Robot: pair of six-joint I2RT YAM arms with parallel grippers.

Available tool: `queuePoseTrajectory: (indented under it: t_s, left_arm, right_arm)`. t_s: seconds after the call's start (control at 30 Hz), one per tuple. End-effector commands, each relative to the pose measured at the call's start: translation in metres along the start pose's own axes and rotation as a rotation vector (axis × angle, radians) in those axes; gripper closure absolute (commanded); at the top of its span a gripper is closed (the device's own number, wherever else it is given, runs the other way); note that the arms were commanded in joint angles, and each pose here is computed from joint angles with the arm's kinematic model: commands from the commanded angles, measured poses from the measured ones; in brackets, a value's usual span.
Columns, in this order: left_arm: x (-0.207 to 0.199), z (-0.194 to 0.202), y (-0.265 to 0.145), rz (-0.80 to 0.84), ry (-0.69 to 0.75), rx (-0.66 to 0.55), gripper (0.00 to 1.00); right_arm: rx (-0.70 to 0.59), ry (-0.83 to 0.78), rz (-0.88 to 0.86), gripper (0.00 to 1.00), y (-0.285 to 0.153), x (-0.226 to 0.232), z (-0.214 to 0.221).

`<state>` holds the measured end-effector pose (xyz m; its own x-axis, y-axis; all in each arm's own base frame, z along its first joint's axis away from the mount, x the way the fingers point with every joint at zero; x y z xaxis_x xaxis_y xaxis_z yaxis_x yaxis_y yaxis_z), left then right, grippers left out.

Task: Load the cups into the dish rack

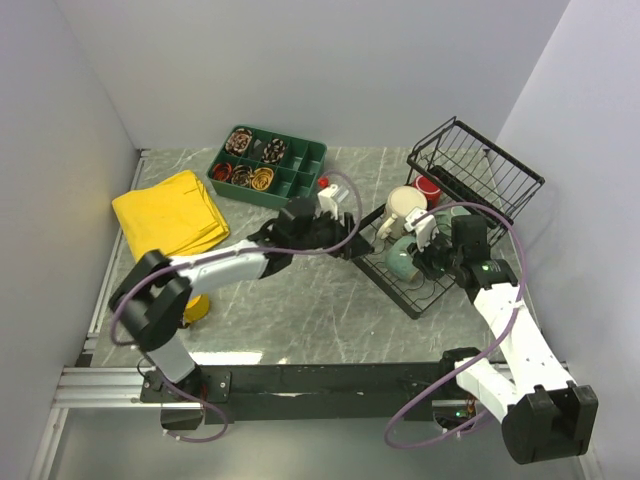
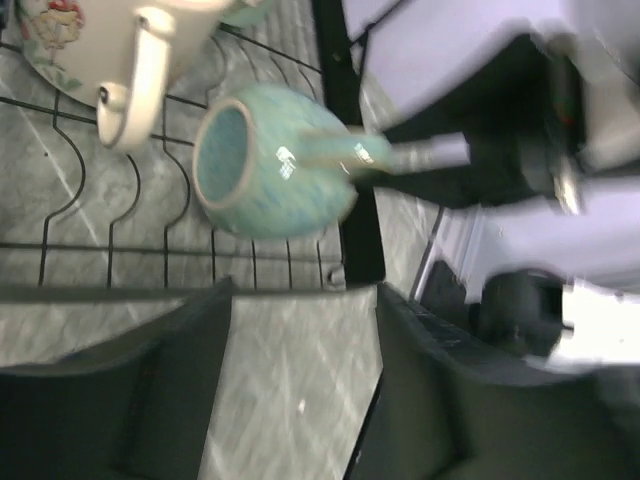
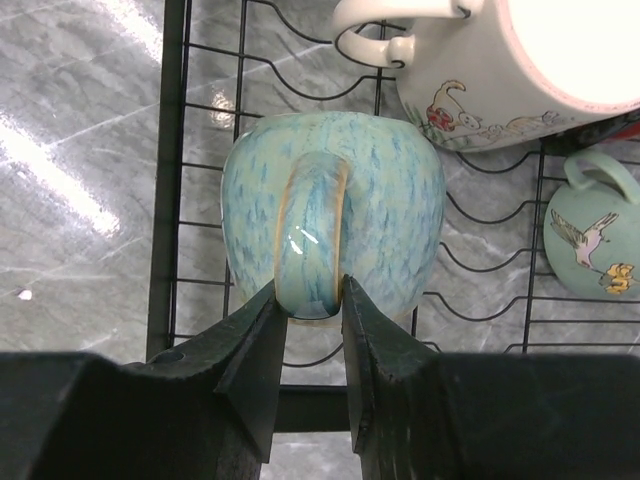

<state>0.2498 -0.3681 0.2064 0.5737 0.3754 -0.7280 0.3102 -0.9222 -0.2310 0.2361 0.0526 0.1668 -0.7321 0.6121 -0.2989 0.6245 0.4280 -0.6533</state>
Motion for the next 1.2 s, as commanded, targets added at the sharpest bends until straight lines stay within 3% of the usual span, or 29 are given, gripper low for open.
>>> queuePoseTrajectory:
  t_s: [0.0,0.1,0.27,0.77,1.17]
  left_arm:
    - [0.005,-0.008,0.031,-0.047,-0.089,-0.014,0.47]
    - [0.007,-0.002,0.049,-0.068,-0.118,0.002,0.70]
    - [0.018,-0.002,0.071,-0.179,-0.089,-0.003,0.78]
    - [0.022,0.012,0.109,-0.248,-0.003,0.072,0.66]
    - [0.025,0.011,0.116,-0.277,0.027,0.075,0.61]
  right_arm:
    - [-0.004,0.017,-0.023,0.66,-0.005,0.006,0.003]
    - [0.000,0.018,-0.027,0.65,-0.005,0.008,0.005]
    - [-0.003,0.022,-0.033,0.66,-0.007,0.008,0.006]
    - [0.034,0.016,-0.056,0.66,-0.009,0.018,0.022]
    - [0.082,-0.002,-0.059,0.66,-0.011,0.025,0.039]
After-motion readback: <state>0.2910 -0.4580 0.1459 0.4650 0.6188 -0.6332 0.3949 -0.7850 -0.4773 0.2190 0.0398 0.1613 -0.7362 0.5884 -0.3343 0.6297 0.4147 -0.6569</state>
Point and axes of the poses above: each gripper's point midway between its finger pads, its own y axis out along the fingers, its own x axis along the line the jaws close on, z = x × y, the point moved 4 cm from there along -y, back along the fingers, and after that the axes turned 8 degrees about -y, right-handed, at the moved point
